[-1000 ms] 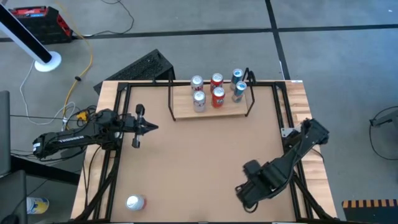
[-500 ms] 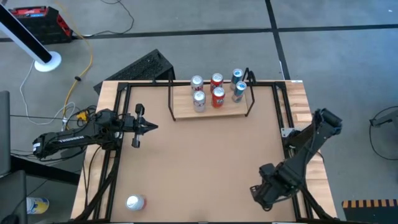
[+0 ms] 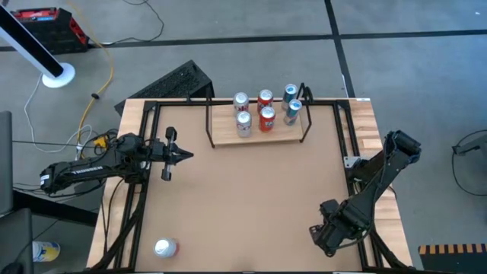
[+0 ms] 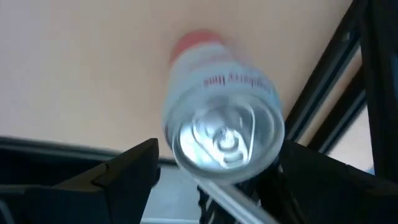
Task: Place canned beverage on shelf
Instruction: Put the right pink and white soda can on the shelf
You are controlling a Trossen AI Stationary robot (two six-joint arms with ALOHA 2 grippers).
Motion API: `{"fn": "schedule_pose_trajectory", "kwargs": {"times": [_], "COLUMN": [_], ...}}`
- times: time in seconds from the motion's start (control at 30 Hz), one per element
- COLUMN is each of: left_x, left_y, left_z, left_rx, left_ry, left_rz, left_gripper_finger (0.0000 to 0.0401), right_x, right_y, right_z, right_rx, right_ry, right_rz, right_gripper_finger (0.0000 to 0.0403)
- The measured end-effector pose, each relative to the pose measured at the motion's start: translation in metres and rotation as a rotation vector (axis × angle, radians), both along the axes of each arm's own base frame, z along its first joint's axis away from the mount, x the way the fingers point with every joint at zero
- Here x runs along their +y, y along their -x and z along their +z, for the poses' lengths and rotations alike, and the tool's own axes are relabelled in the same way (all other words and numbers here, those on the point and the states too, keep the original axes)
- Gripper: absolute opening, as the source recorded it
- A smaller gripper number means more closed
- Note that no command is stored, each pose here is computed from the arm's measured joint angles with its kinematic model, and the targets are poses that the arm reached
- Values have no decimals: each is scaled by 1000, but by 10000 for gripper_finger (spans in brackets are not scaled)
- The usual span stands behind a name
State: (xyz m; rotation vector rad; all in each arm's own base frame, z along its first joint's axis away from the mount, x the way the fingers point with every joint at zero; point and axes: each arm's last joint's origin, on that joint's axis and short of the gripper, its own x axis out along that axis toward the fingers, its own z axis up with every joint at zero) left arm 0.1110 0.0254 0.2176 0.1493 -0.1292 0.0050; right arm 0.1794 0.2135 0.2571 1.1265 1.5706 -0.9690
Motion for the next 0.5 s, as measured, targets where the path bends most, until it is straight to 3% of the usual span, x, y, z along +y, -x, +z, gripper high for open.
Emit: {"fn": "schedule_pose_trajectory", "kwargs": {"times": [0.5], "left_x": [0], "left_y": [0], "left_z": [0], "left_rx": [5], "left_ry": [3], "left_rz": [0], "left_gripper_finger": [0], "right_x": [-2], "right_y": [-2], "right_z": [-12], "right_rx": [-66], "right_ry": [64], "right_rz": [15], "right_gripper_finger": [357]}}
